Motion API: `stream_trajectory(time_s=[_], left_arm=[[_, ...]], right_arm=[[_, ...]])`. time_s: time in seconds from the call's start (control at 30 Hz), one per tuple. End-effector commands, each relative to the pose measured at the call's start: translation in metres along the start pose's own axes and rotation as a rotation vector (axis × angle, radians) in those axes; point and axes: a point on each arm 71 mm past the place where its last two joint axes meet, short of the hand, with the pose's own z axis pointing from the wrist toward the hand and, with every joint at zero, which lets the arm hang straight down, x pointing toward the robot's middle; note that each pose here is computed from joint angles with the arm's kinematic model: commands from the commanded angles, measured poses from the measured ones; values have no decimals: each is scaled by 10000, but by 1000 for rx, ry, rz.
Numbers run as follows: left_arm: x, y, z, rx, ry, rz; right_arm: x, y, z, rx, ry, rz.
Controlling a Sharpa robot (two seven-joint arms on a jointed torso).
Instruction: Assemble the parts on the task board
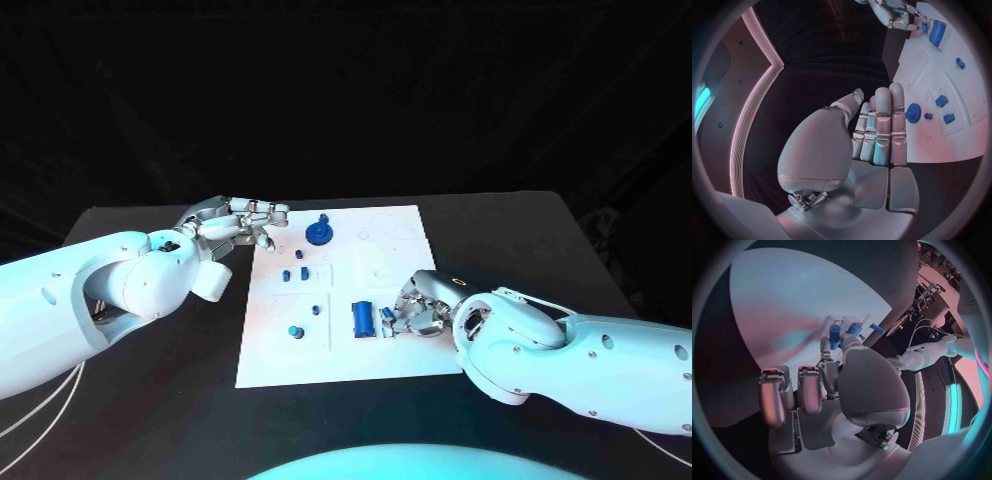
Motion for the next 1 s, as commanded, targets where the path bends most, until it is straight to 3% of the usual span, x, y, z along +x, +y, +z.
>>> stream_trajectory(time_s=[0.03,0.53,1.0], left_arm=[[33,-11,4,5,22,-2],[35,-9,2,3,24,-2],[29,-8,-1,1,23,-2]], right_arm=[[36,-3,16,6,37,23],[73,13,73,10,60,9],[54,15,63,-2,41,-4]])
